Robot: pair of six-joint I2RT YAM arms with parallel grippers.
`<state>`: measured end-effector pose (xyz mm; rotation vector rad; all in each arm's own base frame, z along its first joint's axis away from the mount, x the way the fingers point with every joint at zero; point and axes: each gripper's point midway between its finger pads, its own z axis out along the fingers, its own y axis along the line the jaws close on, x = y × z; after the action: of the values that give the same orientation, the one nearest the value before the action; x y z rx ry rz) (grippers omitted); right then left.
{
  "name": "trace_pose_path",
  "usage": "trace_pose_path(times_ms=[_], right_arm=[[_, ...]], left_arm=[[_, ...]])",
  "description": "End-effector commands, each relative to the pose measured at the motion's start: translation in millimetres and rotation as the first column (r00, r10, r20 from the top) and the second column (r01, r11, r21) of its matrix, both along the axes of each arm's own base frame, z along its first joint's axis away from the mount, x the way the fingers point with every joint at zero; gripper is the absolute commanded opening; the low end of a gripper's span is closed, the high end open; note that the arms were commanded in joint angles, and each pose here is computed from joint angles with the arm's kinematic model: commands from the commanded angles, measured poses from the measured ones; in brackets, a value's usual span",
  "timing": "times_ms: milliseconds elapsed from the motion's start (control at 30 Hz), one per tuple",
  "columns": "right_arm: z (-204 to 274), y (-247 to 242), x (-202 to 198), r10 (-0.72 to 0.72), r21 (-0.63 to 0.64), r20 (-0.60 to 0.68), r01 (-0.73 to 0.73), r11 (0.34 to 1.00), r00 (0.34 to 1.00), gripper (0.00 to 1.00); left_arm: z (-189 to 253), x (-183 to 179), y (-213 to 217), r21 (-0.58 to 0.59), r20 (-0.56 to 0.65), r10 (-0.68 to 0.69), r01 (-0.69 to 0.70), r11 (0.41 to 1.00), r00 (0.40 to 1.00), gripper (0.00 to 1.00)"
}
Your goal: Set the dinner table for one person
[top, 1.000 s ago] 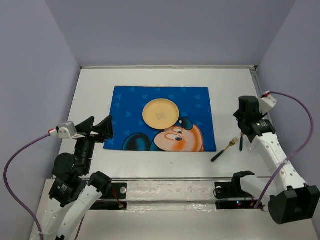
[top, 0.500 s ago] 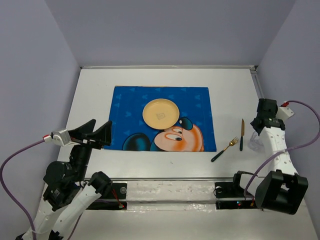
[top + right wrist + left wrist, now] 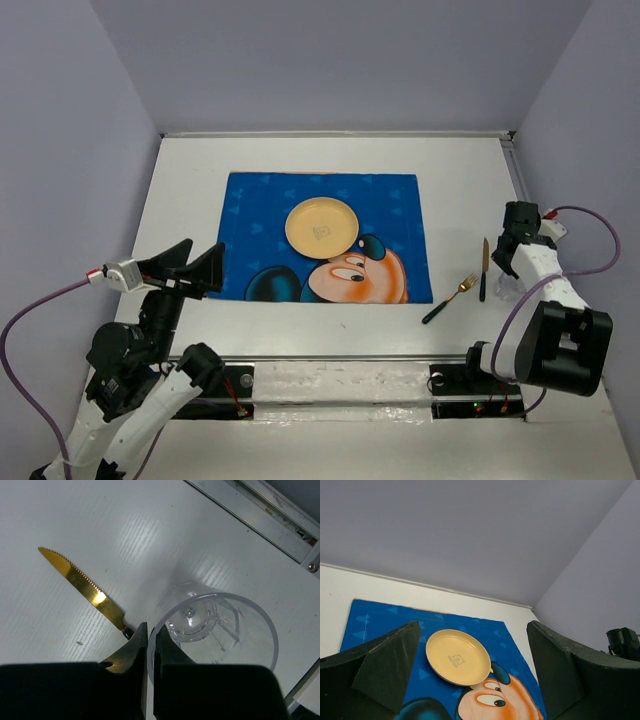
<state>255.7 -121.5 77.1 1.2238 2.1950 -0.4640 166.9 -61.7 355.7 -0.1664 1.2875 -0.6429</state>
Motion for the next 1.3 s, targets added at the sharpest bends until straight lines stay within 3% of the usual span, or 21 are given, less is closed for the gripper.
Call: trace_pose_path(times_ms=[0, 200, 267, 333, 367, 433, 467, 500, 667, 867, 1267], right_arm=[[39, -15, 14, -0.001, -0.095, 0.119, 0.012, 0.995, 0.993, 0.0], [113, 8, 41, 0.161, -0.235, 0.215, -0.109, 0.966, 0.963, 0.0], [131, 58, 81, 0.359, -0.261, 0.226, -0.299, 0.918, 0.906, 0.0], [134, 100, 111, 0.492, -0.263, 0.213, -0.435, 0.861, 0.844, 0.0], [134, 142, 140, 0.613, -0.291, 0.174, -0.554, 0.78, 0.771, 0.0], [130, 175, 165, 0.698, -0.327, 0.093, -0.64, 0.695, 0.71, 0.0], [99, 203, 182, 0.753, -0.297, 0.013, -0.716, 0.631, 0.658, 0.0], [119, 219, 205, 0.769, -0.324, 0.047, -0.718, 0.616, 0.638, 0.0], [100, 260, 274, 0.853, -0.31, 0.0, -0.811, 0.496, 0.522, 0.0], [83, 280, 303, 0.873, -0.27, -0.007, -0.842, 0.468, 0.487, 0.0], [50, 278, 302, 0.867, -0.236, -0.06, -0.851, 0.47, 0.495, 0.0]], left_arm=[[22, -6, 8, -0.04, 0.052, 0.014, -0.012, 0.999, 0.999, 0.99], [19, 0, 4, -0.017, 0.033, 0.017, -0.016, 1.0, 0.999, 0.99], [15, 4, 0, -0.004, 0.019, 0.016, -0.016, 1.0, 1.0, 0.99], [14, 6, -3, 0.007, 0.011, 0.014, -0.014, 1.0, 1.0, 0.99], [12, 8, -5, 0.016, 0.004, 0.013, -0.013, 1.0, 1.0, 0.99], [10, 12, -6, 0.027, -0.006, 0.019, -0.019, 0.999, 1.0, 0.99], [9, 13, -6, 0.03, -0.009, 0.023, -0.022, 0.999, 1.0, 0.99], [8, 14, -5, 0.033, -0.013, 0.035, -0.034, 0.999, 0.999, 0.99], [3, 22, -6, 0.056, -0.033, 0.053, -0.051, 0.997, 0.998, 0.99], [0, 27, -7, 0.073, -0.045, 0.067, -0.064, 0.995, 0.997, 0.99], [-2, 29, -9, 0.085, -0.055, 0.07, -0.065, 0.994, 0.996, 0.99]])
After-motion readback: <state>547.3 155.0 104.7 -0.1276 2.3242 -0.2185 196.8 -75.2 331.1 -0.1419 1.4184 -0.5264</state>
